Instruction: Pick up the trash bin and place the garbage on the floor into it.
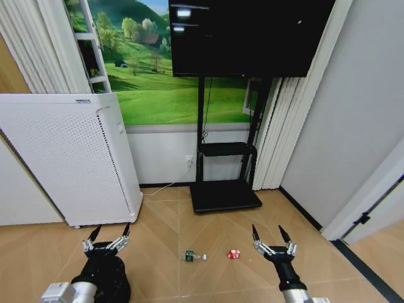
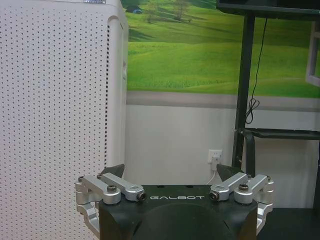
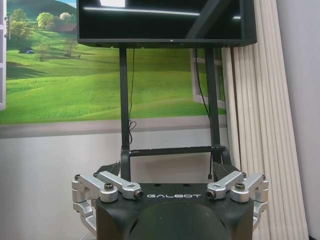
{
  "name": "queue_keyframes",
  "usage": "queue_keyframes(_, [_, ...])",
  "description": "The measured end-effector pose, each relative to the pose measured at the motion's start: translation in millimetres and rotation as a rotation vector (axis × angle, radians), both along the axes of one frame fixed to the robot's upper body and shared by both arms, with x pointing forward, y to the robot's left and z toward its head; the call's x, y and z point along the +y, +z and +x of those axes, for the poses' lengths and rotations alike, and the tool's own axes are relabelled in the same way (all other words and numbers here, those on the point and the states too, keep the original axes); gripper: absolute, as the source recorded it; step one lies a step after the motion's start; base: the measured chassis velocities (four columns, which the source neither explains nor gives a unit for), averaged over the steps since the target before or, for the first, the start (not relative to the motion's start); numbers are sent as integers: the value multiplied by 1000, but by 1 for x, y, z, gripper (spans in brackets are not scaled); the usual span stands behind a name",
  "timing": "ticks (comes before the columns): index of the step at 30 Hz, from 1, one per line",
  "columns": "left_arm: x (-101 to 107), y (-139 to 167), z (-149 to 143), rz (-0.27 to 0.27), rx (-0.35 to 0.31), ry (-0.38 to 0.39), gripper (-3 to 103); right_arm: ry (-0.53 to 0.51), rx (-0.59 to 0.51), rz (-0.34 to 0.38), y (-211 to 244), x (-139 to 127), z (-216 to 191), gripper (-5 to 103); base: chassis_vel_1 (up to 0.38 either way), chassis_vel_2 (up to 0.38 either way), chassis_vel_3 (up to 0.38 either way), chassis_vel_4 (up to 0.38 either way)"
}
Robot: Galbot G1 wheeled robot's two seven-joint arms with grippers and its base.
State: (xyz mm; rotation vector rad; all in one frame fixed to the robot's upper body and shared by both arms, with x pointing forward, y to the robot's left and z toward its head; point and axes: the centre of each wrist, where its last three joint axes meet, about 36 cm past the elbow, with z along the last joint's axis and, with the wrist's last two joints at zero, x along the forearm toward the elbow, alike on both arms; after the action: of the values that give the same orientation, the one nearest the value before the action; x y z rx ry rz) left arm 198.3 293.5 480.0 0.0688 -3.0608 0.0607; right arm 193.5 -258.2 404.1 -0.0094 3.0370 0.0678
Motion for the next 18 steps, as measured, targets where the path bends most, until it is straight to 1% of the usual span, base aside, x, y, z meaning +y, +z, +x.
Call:
queue_keyframes(14, [-2, -2, -1, 10, 12, -5, 100, 1, 1, -3, 0, 1, -1, 100, 0, 0, 0, 0])
queue_keyframes(18, [-2, -2, -2, 13, 15, -7, 100, -7, 13, -13, -1, 0, -2, 100, 0, 0, 0, 0])
